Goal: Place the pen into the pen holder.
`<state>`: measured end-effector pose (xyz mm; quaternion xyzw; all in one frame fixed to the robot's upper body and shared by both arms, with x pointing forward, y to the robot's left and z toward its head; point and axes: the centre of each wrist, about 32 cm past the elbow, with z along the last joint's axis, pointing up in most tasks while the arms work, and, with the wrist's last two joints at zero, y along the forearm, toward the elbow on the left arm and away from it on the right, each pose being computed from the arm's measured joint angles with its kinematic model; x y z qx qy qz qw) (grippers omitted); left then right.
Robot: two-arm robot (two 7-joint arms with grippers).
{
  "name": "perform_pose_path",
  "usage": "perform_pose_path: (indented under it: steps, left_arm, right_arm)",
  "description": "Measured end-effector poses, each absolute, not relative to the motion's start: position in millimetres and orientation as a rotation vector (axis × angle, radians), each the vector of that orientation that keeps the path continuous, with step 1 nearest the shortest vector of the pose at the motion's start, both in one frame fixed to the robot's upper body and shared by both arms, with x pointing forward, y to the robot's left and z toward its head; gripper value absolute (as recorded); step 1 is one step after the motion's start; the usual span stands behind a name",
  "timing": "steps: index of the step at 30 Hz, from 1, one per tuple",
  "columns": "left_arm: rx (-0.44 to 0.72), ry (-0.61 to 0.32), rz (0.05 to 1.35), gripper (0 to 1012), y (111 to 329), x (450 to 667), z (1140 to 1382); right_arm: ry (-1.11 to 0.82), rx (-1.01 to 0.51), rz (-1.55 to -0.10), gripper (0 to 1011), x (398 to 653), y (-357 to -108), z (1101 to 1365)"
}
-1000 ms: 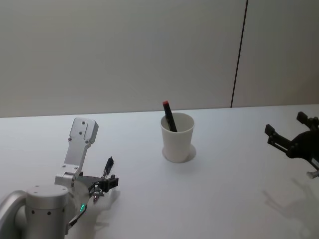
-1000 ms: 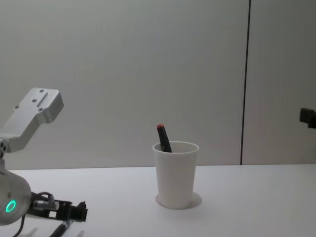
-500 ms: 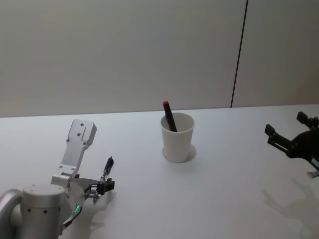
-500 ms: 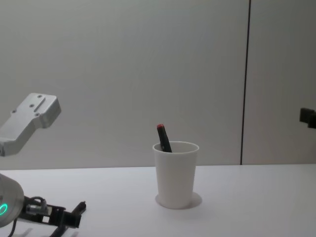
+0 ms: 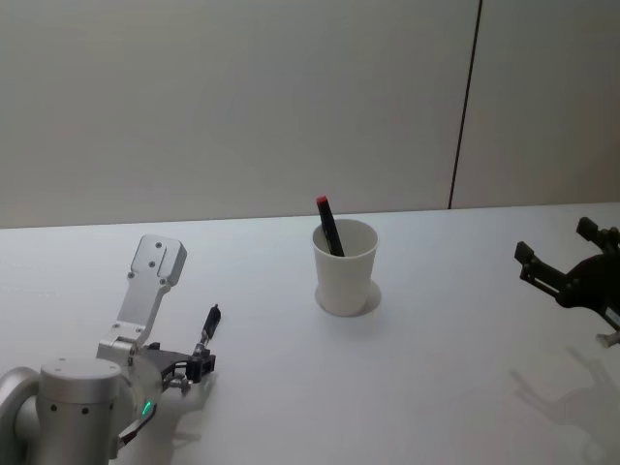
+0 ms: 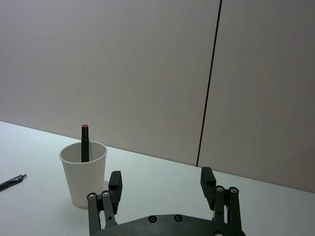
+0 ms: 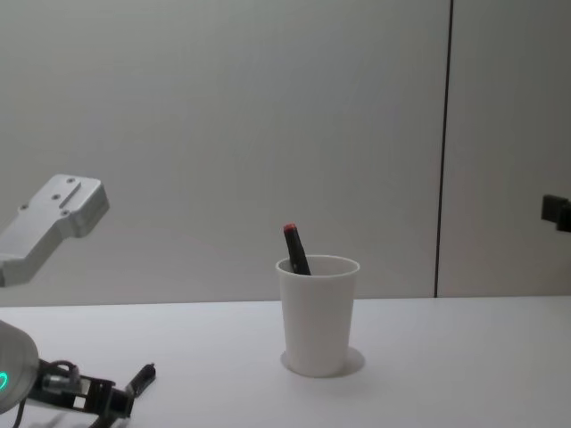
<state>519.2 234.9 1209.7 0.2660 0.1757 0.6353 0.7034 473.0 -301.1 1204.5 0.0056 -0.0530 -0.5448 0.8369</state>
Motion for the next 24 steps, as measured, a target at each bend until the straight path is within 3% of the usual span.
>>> perform_pose_path:
  steps: [1,8,11,13,20,24]
  left_arm:
    - [0.593,0.391,1.412,805,235.0,519.2,1209.7]
    - [0.609,0.388,1.4,541,234.7,519.3,1209.4]
    - [0.617,0.389,1.392,503,234.1,519.3,1209.2]
    - [0.622,0.392,1.386,378,233.7,519.3,1209.0]
    - [0.631,0.4,1.368,158,232.2,518.9,1208.0]
    - [0.633,0.402,1.362,123,231.8,518.8,1207.6]
  right_arm:
    - [-0.112,0.012,-1.153,1002,473.0,-301.1,1204.5]
    - [-0.112,0.012,-1.153,1002,473.0,-301.0,1204.5]
    - [-0.112,0.012,-1.153,1002,473.0,-301.0,1204.5]
    - [-0.112,0.012,-1.153,1002,473.0,-301.0,1204.5]
    - [-0.112,0.012,-1.153,1002,473.0,-301.1,1204.5]
    - [-0.112,0.012,-1.153,1002,473.0,-301.1,1204.5]
